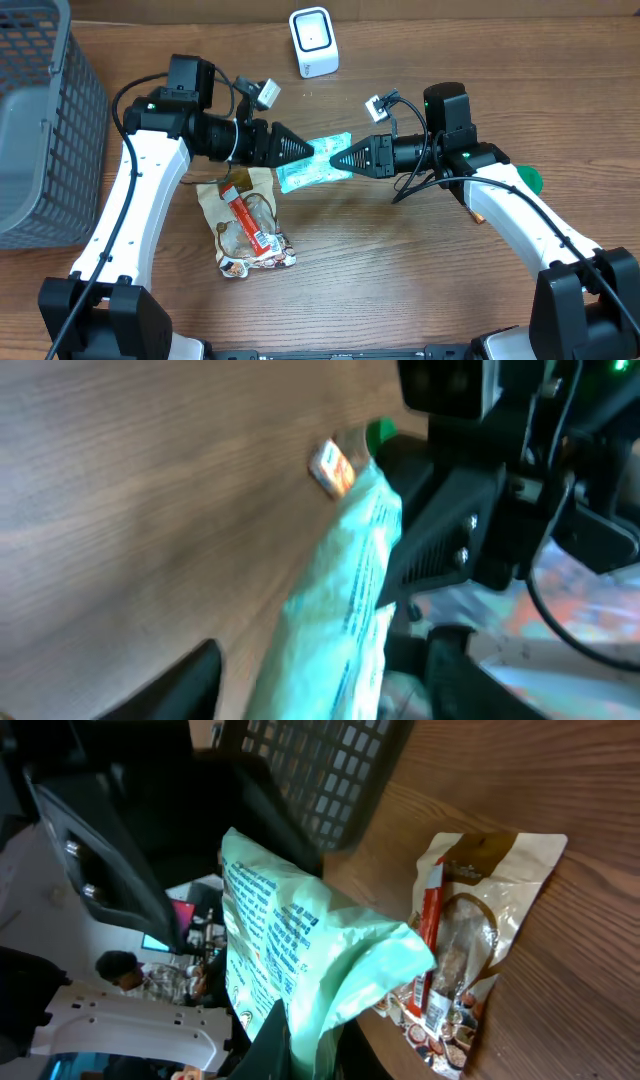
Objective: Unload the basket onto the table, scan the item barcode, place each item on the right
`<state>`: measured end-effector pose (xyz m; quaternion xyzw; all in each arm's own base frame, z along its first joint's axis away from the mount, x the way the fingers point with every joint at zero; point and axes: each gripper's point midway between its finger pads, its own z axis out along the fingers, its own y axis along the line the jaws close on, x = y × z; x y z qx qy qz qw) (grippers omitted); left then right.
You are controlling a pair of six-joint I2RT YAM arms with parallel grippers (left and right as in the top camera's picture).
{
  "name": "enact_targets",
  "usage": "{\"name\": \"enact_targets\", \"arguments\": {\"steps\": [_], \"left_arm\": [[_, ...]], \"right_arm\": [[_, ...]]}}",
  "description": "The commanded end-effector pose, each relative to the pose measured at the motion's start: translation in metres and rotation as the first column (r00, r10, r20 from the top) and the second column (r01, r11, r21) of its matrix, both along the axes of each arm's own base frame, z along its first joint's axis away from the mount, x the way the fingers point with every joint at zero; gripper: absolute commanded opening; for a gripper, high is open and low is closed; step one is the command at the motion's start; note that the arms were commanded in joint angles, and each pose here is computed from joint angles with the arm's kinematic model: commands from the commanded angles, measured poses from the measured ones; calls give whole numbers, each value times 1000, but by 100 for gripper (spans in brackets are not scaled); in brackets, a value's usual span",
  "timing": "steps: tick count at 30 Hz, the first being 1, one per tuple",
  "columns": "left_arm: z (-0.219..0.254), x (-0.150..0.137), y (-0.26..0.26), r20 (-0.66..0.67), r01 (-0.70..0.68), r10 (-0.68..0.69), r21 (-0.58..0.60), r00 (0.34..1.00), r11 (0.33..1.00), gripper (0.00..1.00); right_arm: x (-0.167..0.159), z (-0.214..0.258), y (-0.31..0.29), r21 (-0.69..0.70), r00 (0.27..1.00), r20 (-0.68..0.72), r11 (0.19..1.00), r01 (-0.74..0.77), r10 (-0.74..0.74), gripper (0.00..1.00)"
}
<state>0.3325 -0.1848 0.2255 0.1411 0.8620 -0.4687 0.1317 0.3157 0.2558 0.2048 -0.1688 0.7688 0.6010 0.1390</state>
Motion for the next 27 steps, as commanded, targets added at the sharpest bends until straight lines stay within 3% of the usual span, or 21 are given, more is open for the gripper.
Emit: {"name": "enact_targets", "arguments": {"steps": [1,3,4,7,9,12,17,20,23,27], "left_arm": [[4,11,0,78,1,-1,-2,997,1000,69],[6,24,4,139,-18,17,11,990,1000,80],[6,30,7,162,-35,31,21,986,999,92],[2,57,26,217,-152,130,87,967,985,99],[-3,77,47,256,-266,222,153,941,952,100],[-14,102,90,337,-437,336,288,879,852,100],[-29,117,180,477,-662,459,526,749,534,100],[-29,115,209,525,-707,478,582,704,402,100],[-29,113,223,546,-722,484,603,684,340,100],[-29,113,223,544,-721,485,602,685,343,100]], "right_arm": [[-2,8,1,5,999,42,1000,-5,4,4],[-2,7,0,3,999,42,1000,-2,1,4],[-2,7,0,2,999,42,1000,-1,1,4],[-1,7,0,0,999,39,1000,1,-1,4],[-1,7,0,-1,999,39,1000,1,-1,5],[-1,6,0,-1,999,39,1000,1,-1,5],[6,0,-2,-39,997,73,999,38,-35,4],[13,-10,-5,-92,992,101,992,85,-76,4],[18,-16,-6,-129,986,132,985,115,-97,4],[26,-21,-9,-167,968,234,977,134,-93,4]]}}
